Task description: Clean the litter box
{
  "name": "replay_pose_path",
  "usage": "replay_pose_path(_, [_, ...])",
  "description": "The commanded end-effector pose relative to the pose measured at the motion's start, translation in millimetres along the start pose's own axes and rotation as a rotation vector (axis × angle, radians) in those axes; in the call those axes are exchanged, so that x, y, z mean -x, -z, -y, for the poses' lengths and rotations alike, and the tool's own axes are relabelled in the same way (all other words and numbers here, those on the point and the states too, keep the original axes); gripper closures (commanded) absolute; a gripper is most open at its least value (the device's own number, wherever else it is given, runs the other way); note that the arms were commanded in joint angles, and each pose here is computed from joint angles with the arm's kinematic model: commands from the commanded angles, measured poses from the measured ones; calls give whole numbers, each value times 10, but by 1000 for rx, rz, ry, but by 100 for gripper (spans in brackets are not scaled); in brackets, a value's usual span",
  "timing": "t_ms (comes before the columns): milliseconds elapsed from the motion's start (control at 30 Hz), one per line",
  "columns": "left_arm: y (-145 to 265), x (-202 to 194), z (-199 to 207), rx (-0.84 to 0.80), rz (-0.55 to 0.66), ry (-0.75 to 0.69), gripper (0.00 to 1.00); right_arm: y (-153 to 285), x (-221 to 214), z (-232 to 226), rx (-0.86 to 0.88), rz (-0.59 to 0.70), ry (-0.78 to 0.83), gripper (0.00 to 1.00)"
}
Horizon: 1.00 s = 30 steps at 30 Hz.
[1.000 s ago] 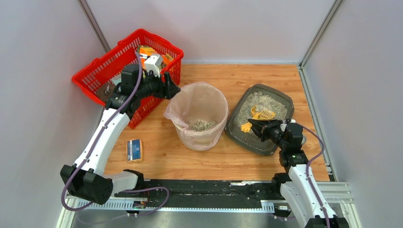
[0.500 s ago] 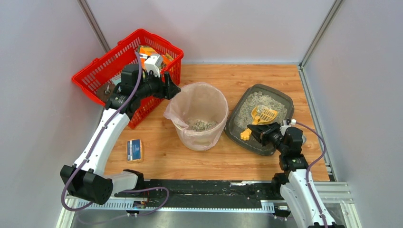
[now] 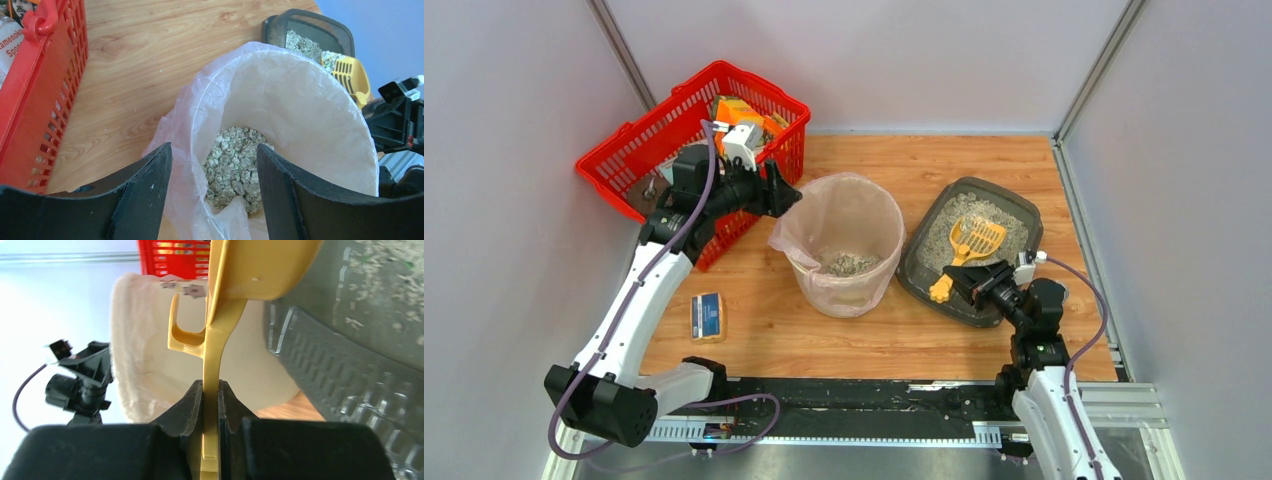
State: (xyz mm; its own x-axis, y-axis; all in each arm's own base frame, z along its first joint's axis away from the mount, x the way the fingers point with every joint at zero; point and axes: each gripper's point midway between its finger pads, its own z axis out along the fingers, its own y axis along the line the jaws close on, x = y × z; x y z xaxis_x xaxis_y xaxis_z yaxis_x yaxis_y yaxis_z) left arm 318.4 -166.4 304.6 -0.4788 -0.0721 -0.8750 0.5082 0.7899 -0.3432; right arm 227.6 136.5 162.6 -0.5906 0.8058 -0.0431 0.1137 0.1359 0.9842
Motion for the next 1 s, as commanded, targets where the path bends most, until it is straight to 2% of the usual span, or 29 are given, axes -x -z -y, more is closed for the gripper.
replay_pose_path(0, [31, 112, 49, -18, 44, -16, 29, 76, -9, -278, 127, 13, 67, 100])
replay_pose_path(33, [26, 113, 45, -16, 45, -16, 29, 80, 63, -266, 126, 36, 54, 100])
replay_pose_path(167, [24, 102, 44, -17, 42, -15, 29, 109, -20, -293, 164, -9, 25, 100])
replay_pose_path(267, [32, 108, 65, -27, 42, -16, 29, 107, 49, -305, 149, 29, 83, 100])
replay_pose_path(367, [38, 112, 63, -24, 46, -19, 29, 138, -26, -345, 160, -9, 100, 100])
replay_pose_path(433, [46, 122, 69, -25, 50, -20, 29, 141, 46, -338, 138, 36, 142, 100])
replay_pose_path(567, [38, 110, 65, -26, 47, -20, 29, 182, -119, -235, 157, -46, 87, 100])
replay_pose_path(667, [39, 111, 89, -39, 47, -17, 30, 173, 36, -121, 144, 60, 52, 100])
replay_pose_path(767, [37, 112, 75, -32, 50, -19, 29, 208, -18, -208, 204, 33, 25, 100])
replay_pose_path(867, [30, 100, 81, -37, 44, -12, 29, 206, 84, -141, 140, 84, 51, 100])
replay_pose_path(967, [30, 104, 82, -37, 46, -13, 30, 223, 13, -292, 231, 25, 25, 100])
